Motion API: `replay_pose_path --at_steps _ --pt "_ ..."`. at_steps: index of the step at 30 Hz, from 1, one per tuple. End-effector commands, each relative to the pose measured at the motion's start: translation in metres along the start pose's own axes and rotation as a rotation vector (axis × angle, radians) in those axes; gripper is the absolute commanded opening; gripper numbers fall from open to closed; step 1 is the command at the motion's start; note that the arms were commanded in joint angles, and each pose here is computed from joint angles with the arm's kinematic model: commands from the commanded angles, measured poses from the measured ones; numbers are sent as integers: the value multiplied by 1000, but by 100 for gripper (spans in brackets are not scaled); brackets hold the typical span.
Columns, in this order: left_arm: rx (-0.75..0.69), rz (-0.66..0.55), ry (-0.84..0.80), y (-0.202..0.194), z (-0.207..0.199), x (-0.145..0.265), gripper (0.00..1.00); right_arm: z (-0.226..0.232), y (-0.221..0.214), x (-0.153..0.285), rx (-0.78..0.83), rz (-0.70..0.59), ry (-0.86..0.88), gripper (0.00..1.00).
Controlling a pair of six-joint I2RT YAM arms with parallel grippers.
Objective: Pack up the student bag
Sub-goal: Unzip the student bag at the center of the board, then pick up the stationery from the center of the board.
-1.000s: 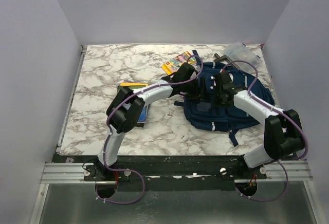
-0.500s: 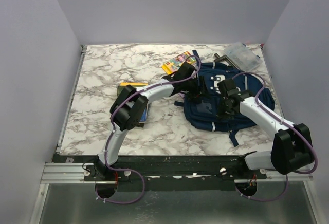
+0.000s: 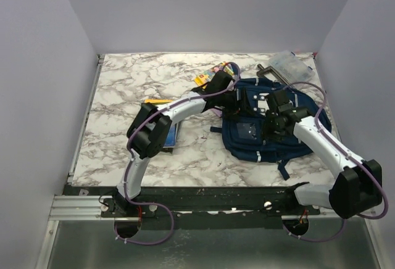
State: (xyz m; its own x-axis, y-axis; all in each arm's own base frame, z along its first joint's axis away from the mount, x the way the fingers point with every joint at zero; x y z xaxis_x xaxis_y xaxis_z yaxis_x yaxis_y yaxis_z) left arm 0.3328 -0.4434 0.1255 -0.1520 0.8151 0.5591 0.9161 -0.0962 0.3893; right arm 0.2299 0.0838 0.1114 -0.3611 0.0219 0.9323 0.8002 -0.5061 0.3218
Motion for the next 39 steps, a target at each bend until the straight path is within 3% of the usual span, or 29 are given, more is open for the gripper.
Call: replay_pose_path --at_steps 1,5,8,10,16,22,30,37,39 --pt "-165 -96 -67 26 -55 87 83 36 26 29 104 -104 221 45" --pt "-283 -187 -14 18 -57 156 88 85 23 37 226 -110 548 60" --pt "-325 -264 58 4 -39 204 89 116 22 39 283 -126 737 63" --pt "-347 -328 138 -1 -20 234 89 135 25 36 340 -156 775 64" --pt "-482 -509 431 -6 16 303 90 193 21 8 634 -259 571 65" --pt "-464 -668 617 -2 35 345 92 228 31 -42 784 -211 374 64" --pt "-484 -718 663 -8 35 361 93 244 17 -96 1012 -99 306 63" --pt "-484 -720 651 -8 33 361 94 237 3 -120 1031 -49 294 59" --pt "-480 -717 648 -9 34 359 94 234 -2 -126 1035 -38 297 54"
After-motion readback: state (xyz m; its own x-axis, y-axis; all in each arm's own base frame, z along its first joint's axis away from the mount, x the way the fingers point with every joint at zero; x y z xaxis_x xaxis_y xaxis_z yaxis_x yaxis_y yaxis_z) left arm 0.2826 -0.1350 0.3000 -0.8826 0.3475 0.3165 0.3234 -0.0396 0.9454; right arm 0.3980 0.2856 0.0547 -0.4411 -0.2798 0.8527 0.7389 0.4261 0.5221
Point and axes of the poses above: each gripper's point midway between its finger pads, its own x axis back along the fingers, its own z axis along the line the jaws close on, y = z × x, the point moved 2 cm from there along x, back along the fingers, and after that the axes turned 12 degrees about -x, right-handed, at the moved point
